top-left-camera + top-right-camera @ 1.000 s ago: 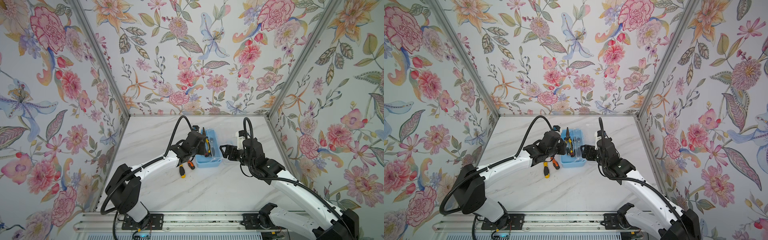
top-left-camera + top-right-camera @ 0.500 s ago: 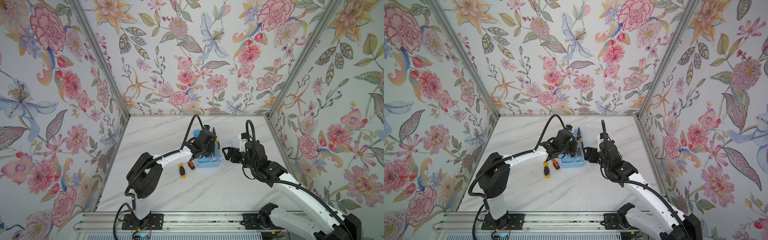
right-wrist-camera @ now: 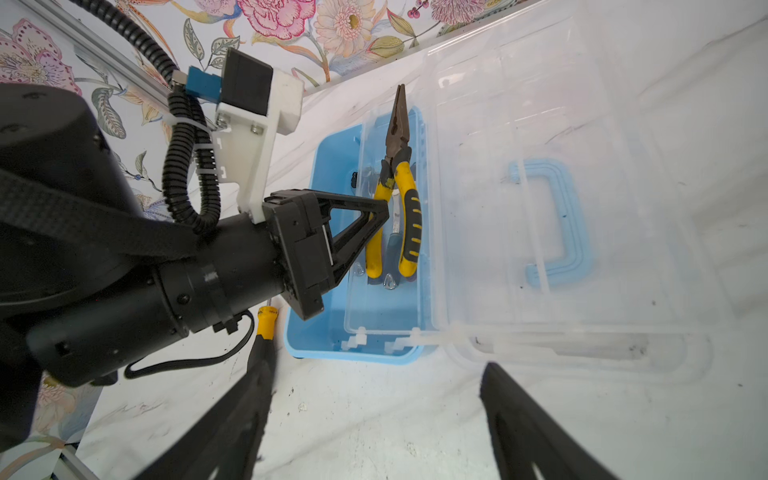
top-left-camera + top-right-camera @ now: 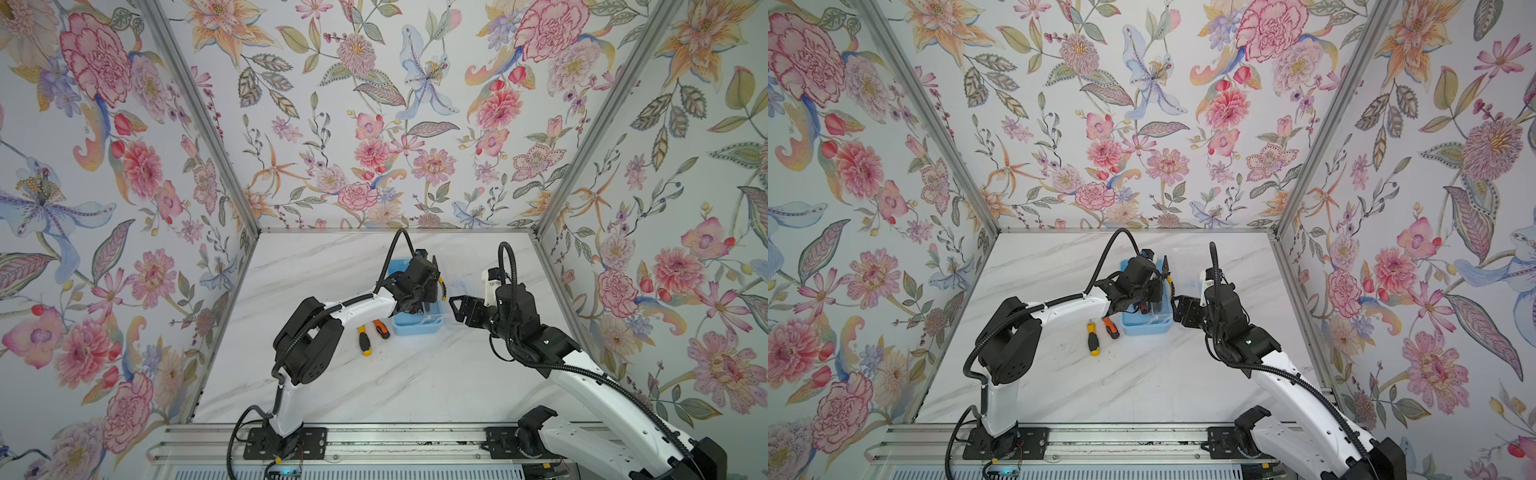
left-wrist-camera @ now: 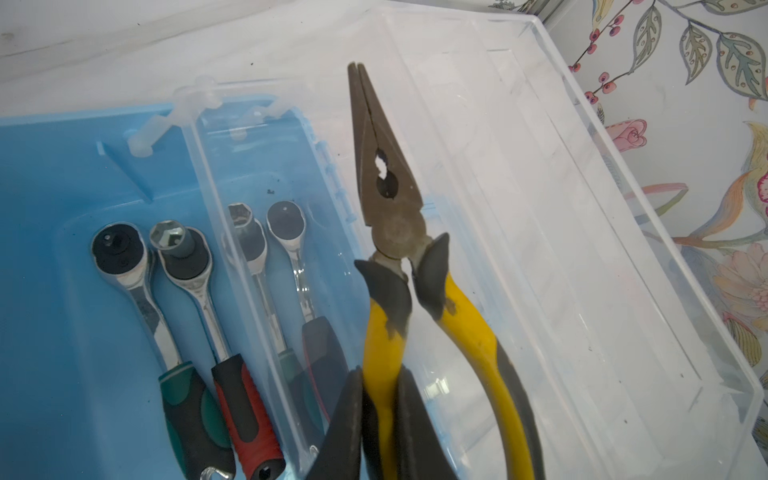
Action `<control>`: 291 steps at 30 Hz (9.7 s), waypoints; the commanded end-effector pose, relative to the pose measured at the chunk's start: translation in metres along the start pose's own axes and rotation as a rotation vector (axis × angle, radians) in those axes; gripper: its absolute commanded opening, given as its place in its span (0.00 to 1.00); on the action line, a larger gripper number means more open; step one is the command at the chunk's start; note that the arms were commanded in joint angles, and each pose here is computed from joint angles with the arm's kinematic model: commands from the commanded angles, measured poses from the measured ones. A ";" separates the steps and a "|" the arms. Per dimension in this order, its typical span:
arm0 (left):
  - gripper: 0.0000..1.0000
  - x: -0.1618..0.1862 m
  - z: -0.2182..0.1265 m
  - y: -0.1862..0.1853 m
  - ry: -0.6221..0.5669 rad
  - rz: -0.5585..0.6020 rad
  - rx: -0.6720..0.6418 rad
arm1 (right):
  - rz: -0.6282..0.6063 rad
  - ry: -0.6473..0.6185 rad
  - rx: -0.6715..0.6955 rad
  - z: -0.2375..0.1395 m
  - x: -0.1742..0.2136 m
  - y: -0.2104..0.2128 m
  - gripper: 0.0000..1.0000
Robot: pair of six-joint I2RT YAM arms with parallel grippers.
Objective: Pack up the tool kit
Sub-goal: 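Carry the pliers over the blue box and lower them beside the ratchets, then open and withdraw the left gripper while the right gripper reaches toward the screwdrivers, then grasp the yellow-handled nut-driver screwdriver by its handle with the right gripper, then lift the yellow screwdriver and carry it over the blue box, then lower the yellow screwdriver into the box and open the right gripper, then move the right gripper back and grasp the orange-handled screwdriver, then lift the orange-handled screwdriver off the table with the right gripper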
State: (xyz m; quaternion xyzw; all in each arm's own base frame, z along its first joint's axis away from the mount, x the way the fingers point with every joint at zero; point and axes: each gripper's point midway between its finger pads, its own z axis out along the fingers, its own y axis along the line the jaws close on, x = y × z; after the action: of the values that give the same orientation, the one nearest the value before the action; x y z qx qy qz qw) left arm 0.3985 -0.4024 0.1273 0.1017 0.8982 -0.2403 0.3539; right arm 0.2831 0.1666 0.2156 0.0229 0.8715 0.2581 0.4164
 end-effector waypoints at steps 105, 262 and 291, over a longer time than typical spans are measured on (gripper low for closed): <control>0.33 0.149 -0.211 0.214 -0.278 -0.390 -0.151 | -0.591 0.624 -0.014 0.201 0.195 0.168 0.54; 0.44 0.116 -0.199 0.168 -0.378 -0.323 0.045 | -0.778 0.733 0.113 0.240 0.167 0.119 0.46; 0.39 0.092 -0.205 0.160 -0.406 -0.271 0.044 | -0.752 0.776 0.124 0.238 0.174 0.117 0.01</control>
State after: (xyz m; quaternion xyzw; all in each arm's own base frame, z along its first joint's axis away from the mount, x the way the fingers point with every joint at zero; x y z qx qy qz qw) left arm 0.2593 -0.1556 0.1120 -0.0788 0.8214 -0.3174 0.4673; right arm 0.3252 0.4200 0.0243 -0.3637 0.9204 0.0352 0.1389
